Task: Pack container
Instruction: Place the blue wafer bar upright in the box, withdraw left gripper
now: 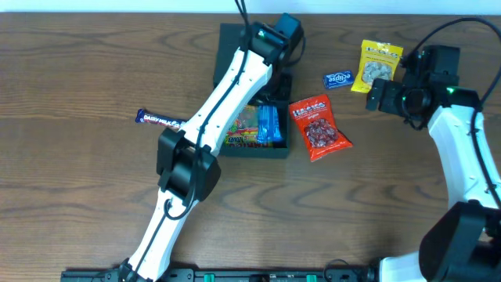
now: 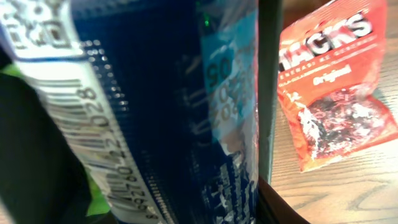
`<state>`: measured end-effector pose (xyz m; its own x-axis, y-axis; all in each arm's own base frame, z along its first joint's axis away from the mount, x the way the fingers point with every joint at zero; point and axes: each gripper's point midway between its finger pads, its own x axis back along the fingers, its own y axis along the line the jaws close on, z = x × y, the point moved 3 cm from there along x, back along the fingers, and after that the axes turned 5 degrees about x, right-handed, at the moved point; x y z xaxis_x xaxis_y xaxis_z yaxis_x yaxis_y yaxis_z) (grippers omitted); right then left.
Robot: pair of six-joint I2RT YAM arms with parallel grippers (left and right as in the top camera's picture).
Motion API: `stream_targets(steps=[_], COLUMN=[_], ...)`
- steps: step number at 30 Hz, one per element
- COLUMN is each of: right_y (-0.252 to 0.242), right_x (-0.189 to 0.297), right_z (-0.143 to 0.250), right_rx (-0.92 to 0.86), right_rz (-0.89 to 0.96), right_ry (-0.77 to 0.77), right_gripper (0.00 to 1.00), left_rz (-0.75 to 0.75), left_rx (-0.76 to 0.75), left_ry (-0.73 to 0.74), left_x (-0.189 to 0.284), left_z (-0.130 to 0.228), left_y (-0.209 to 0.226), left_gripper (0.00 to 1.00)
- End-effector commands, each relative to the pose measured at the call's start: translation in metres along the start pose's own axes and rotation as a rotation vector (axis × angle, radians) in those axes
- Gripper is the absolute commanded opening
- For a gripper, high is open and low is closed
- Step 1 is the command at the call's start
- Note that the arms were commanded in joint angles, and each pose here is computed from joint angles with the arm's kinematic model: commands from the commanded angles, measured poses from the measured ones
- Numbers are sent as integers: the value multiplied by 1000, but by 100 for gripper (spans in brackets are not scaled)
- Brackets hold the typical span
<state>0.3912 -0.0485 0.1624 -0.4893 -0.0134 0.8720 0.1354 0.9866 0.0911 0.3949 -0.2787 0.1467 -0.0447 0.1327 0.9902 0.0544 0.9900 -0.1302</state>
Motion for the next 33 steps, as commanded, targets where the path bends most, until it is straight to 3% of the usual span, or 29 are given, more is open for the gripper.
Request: stream_targets(steps=[1,5,7,8,9,10,14,20,25,26,29,33], right_y=[-7,-7,-7,-7,-7,-7,-7,-7,-7,-6,-6,-6], right_x=[3,3,3,3,3,3,3,3,3,3,3,3], right_z=[-3,-3,-3,-3,-3,-3,-4,-4,-4,-4,-3,-2], right_rx=[-25,-25,-25,-25,-25,-24,-24,-24,-24,-24,-24,-25], right_rz=[11,11,11,11,11,11,11,11,11,10,11,11], right_ry=[-10,-10,-10,-10,-11,-11,-15,-14,-13,-12,-8,-4], right_gripper=[99,99,99,99,99,99,99,99,99,99,99,99], left_rz=[52,77,82,81,80,70,43,33,-68,-110,-214,-181], left_rx=[12,0,-11,-19,-34,-46,-22,95,226,261,410,705], left_ry=[28,3,2,1,1,0,8,-64,-168,-174,-153,-45], left_x=[-4,-7,-7,-7,-7,-7,3,51,84,85,86,80], left_z=[4,-2,-2,-2,-2,-2,-3,-15,-33,-35,-36,-26], left_y=[-8,-13,-14,-13,-13,-12,3,31,91,108,161,211], left_gripper=[7,8,13,26,64,86,98,97,100,93,91,92])
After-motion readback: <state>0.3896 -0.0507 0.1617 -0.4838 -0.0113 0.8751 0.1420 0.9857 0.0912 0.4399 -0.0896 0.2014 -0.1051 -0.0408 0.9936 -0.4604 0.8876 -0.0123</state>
